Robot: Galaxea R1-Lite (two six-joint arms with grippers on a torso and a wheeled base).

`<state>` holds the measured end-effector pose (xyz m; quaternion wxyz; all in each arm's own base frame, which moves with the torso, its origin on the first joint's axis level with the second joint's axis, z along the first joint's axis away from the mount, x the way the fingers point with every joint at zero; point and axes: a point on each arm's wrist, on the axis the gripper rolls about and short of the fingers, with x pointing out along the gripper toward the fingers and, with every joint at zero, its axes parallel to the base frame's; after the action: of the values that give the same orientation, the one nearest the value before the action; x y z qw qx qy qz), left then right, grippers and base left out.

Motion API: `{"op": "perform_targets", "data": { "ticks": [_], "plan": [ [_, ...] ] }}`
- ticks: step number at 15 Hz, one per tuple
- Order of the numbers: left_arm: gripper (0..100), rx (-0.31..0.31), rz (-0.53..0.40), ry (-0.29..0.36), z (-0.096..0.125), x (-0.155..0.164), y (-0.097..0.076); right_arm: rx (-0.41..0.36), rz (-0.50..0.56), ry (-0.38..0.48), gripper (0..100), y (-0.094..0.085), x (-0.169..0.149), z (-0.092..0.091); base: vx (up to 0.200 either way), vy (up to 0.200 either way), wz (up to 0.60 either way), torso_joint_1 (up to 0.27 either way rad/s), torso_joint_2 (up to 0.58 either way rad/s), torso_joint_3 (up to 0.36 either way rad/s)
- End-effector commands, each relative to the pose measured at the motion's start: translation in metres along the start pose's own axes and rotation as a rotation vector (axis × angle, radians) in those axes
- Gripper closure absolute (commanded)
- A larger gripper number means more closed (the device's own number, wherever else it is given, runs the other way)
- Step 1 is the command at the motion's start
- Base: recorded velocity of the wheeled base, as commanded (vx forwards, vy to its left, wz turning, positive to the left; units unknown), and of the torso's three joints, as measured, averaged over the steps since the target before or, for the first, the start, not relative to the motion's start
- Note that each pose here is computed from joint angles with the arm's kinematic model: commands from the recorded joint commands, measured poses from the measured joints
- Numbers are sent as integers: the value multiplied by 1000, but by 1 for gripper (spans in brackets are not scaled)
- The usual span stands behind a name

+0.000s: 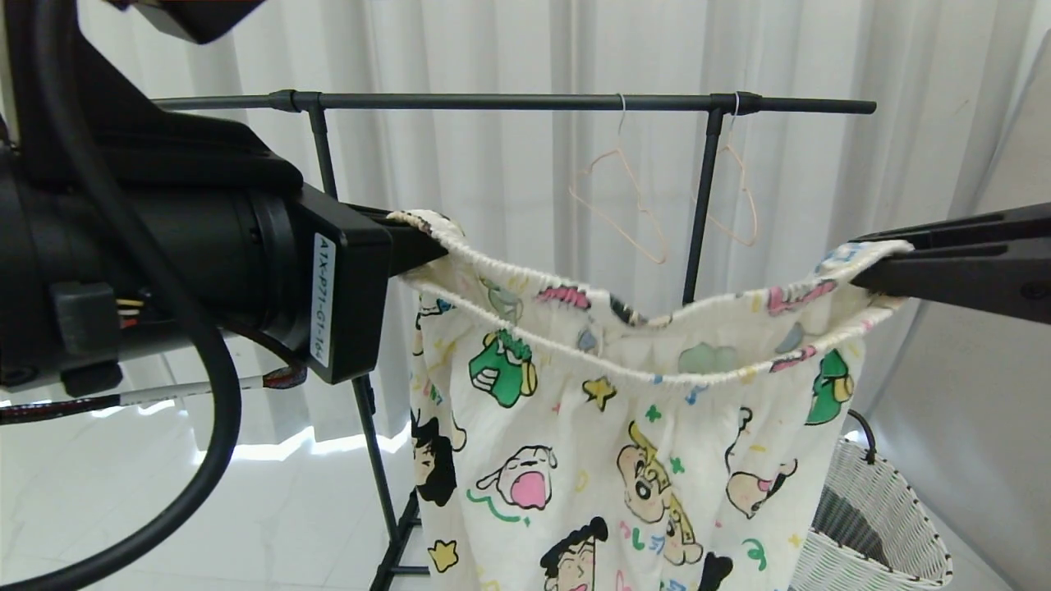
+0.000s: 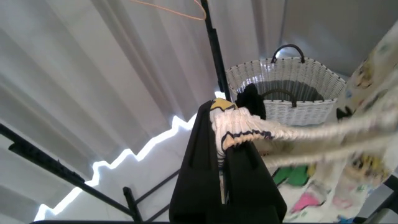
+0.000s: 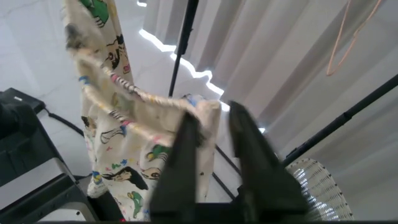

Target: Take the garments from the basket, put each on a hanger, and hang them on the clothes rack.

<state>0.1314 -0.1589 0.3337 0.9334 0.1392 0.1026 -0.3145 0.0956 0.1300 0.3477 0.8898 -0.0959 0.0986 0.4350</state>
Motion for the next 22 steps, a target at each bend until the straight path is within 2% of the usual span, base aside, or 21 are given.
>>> {"op": "perform_targets", "data": {
  "ticks": [1,6,7,10,12,13,15,18,20,22],
  "plan": [
    [100,0,5,2,0,1,1,-1,0,9,0,0,0,-3,0,0,0,0,0,0],
    [100,-10,85,33,-8,2,11,-17,-20,16,0,-2,-14,-15,0,0,0,0,0,0],
    [100,-14,119,47,-14,-2,17,-2,-115,51,0,-11,-15,-20,0,0,0,0,0,0],
    [100,-41,237,88,-39,-23,39,56,-555,231,0,-49,-17,-37,0,0,0,0,0,0],
    [100,-32,341,127,-57,-40,54,87,-727,328,0,-68,-20,-54,0,0,0,0,0,0],
    [100,-18,397,156,-67,-47,62,74,-785,384,0,-76,-23,-64,0,0,0,0,0,0],
    [100,-40,503,187,-79,-59,73,22,-852,456,0,-81,-35,-79,0,0,0,0,0,0],
    [100,-70,589,205,-88,-70,80,33,-891,481,0,-79,-41,-104,0,0,0,0,0,0],
    [100,-75,601,223,-95,-72,80,30,-905,429,0,-76,-38,-119,0,0,0,0,0,0],
    [100,-80,604,238,-105,-77,76,45,-914,376,0,-76,-36,-126,0,0,0,0,0,0]
  ]
}}
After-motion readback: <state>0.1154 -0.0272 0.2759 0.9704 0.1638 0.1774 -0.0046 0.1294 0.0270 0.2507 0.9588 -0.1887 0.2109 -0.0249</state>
